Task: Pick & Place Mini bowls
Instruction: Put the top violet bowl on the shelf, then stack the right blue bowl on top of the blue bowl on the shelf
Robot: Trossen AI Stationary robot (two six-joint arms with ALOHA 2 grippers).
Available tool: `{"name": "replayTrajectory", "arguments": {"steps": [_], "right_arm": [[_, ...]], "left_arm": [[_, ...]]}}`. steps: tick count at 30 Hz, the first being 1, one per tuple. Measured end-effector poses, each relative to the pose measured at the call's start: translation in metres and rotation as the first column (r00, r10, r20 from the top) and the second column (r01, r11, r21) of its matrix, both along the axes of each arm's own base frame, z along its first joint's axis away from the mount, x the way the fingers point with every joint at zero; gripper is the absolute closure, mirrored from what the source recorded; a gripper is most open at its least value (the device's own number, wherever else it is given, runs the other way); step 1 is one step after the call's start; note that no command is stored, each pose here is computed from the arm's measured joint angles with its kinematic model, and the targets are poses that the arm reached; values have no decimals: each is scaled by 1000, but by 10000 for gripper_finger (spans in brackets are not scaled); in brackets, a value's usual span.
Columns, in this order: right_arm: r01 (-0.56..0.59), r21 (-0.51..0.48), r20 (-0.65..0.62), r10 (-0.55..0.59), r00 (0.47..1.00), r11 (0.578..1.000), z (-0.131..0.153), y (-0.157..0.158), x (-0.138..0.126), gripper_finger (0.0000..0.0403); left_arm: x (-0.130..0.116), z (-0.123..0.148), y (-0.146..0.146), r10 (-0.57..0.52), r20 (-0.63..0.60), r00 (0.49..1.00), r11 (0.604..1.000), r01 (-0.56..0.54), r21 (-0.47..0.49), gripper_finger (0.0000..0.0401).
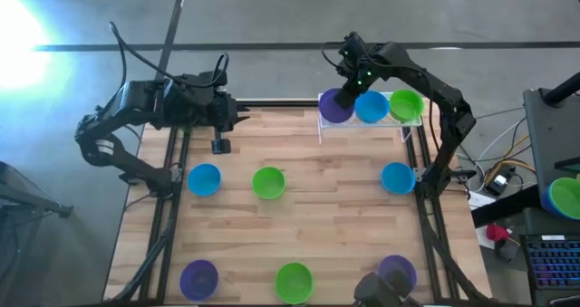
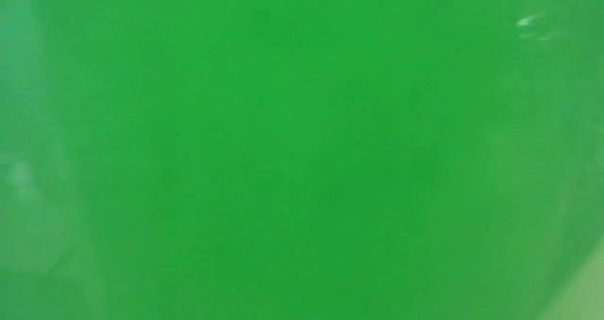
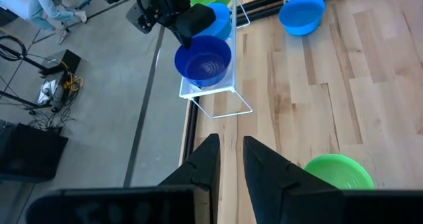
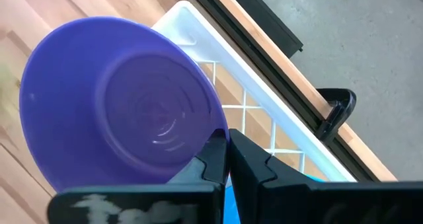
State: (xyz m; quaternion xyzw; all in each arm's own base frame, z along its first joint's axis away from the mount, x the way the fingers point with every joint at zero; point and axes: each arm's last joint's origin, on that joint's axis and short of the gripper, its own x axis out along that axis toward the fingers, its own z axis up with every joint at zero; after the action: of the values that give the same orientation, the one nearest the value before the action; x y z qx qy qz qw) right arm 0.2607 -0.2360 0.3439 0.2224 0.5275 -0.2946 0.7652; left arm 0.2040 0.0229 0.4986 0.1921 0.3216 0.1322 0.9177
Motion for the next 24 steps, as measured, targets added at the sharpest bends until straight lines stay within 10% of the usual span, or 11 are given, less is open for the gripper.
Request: {"name": "replayTrajectory", "arguments": {"steps": [24], "right_arm": [[-11,-45,4,11,1000,999,33,6,-8,275]], "left_arm": [[0,0,0,1,0,1000,1000,-1,-1,339]]}}
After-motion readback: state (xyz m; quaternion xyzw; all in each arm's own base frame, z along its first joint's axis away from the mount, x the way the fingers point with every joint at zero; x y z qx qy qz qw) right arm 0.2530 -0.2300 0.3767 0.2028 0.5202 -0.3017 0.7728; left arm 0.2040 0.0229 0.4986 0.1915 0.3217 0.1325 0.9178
